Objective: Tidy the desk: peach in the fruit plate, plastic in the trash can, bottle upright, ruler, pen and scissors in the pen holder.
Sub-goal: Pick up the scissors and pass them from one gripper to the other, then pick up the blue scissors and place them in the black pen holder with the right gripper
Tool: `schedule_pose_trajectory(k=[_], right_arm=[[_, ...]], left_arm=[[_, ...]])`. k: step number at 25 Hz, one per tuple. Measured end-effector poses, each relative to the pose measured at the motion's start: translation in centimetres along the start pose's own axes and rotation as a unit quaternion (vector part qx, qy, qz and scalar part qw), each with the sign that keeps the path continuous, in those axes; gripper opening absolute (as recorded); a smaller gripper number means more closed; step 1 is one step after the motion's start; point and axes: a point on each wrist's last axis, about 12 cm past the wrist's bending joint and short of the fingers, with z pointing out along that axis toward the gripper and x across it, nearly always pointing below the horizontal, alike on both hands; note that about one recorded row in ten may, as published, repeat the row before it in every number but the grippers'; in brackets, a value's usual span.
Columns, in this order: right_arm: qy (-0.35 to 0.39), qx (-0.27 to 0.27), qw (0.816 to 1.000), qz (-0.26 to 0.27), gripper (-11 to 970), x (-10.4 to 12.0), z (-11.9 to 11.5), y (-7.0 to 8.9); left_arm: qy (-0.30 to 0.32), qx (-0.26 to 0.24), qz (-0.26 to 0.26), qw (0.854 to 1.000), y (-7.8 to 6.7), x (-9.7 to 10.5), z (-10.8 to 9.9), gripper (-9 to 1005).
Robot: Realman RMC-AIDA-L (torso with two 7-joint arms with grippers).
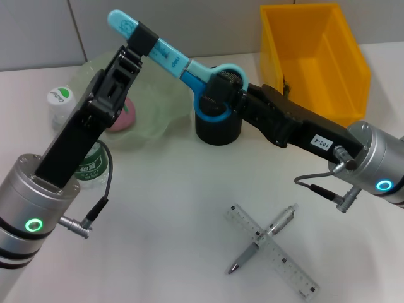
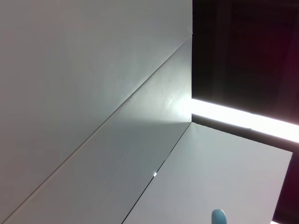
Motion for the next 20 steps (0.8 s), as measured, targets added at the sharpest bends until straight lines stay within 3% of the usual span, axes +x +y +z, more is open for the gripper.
schedule_pose_trajectory(k=[6, 17, 20], right_arm=[[-0.001, -0.001, 1.0, 0.0, 84, -0.01, -0.02, 0.03], [-0.002, -0.002, 1.0, -0.001, 83, 0.15, -0.12, 0.18], [-0.004, -0.001, 1.0, -0.005, 83, 0.18, -0.23, 0.22]], left_arm=[[-0.002, 0.002, 0.006, 1.0, -0.03, -0.08, 0.01, 142], [-0.006, 0.007, 0.014, 1.0, -0.24, -0.13, -0.16, 375], [-0.006, 0.006, 0.015, 1.0, -0.21, -0.19, -0.24, 526]])
